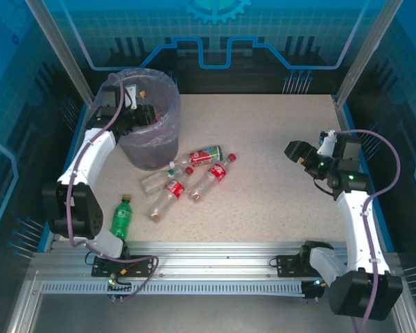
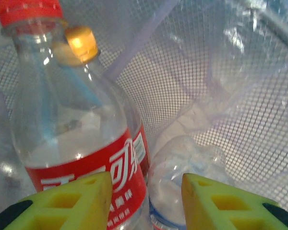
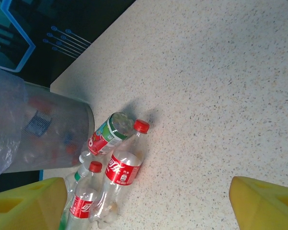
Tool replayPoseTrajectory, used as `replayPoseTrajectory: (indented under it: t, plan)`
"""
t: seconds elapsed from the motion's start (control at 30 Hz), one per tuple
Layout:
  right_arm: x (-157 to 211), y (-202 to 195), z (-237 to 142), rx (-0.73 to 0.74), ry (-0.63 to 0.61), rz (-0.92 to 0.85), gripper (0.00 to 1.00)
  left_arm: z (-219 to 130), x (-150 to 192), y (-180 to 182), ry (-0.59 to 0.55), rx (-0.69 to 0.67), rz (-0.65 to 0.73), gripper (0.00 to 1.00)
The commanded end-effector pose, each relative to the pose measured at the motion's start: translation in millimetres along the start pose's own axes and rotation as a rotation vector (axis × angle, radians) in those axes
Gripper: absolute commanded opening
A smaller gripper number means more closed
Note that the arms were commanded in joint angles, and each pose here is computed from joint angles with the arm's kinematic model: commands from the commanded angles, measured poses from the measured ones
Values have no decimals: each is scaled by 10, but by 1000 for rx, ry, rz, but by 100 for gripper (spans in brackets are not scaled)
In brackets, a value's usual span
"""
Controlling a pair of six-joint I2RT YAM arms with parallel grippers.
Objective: Put the plastic bottles in the bin
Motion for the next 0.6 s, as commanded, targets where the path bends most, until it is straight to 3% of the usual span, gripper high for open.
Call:
replayPoseTrajectory:
  t: [0.0,0.27,0.57]
  plan:
    - [20,83,76,-1,18,-23,89,109,175,21,63,13,-53,43]
    - [232,363,430,30,108,-95,86,390,290,-130,109,88,-89,41]
    - [779,754,1279,9,165,-78,82,479,286,-336,122,110,-49,43]
Point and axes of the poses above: each hand's point on the last joint's axis, 136 mm out from that joint toward the fingers, its own z axis out along the fingers, its own y axis along the line the jaws close on, x = y × z, the point moved 8 cm from there along -z, back along the fingers, and after that the axes turned 11 degrees about -z, right-handed, at the moved point
